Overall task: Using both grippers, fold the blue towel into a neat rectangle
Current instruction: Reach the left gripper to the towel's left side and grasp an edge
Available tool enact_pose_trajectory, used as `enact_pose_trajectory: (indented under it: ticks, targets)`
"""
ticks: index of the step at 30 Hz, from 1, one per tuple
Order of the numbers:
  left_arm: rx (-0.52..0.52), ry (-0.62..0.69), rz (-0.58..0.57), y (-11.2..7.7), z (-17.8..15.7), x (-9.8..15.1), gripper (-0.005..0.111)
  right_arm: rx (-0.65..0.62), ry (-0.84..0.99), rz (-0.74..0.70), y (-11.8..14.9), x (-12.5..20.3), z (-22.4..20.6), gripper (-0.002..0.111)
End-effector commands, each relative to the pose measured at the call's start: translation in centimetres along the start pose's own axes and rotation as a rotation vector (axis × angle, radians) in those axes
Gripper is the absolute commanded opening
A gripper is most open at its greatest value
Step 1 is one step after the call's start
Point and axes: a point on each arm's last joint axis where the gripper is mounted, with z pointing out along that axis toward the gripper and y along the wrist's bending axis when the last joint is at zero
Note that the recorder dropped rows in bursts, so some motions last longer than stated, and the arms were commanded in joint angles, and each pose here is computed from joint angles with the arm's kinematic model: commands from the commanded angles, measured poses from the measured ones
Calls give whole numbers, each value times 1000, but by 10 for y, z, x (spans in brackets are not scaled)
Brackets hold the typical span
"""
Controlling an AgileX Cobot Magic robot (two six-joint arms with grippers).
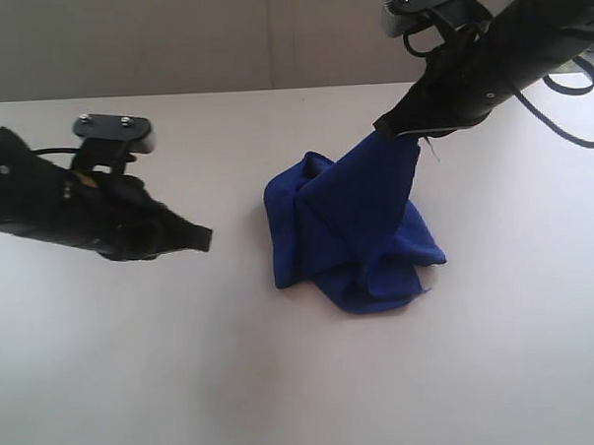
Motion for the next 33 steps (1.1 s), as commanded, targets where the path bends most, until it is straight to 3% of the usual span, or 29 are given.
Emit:
enact_pose_trajectory:
  ticks: [1, 6, 8, 13, 16, 27, 33]
  targets:
    - [57, 34, 19, -28, 31, -13, 0, -3, 0, 1, 0, 0, -1, 0]
    - [100, 38, 76, -55, 51, -19, 3, -5, 3, 1, 0, 0, -1, 0]
    - [107, 35, 86, -61, 57, -20, 12, -8, 9, 1, 1, 0, -1, 0]
    - [111, 30, 54, -65, 66, -23, 46, -16, 22, 1, 1, 2, -1, 0]
    - [110, 38, 50, -65, 69, -22, 57, -15, 20, 1, 1, 2, -1, 0]
    - [114, 101, 56, -76, 90, -5, 59, -13, 17, 1, 1, 1, -1, 0]
    - [105, 66, 63, -79, 96, -4, 59, -13, 17, 1, 1, 1, -1, 0]
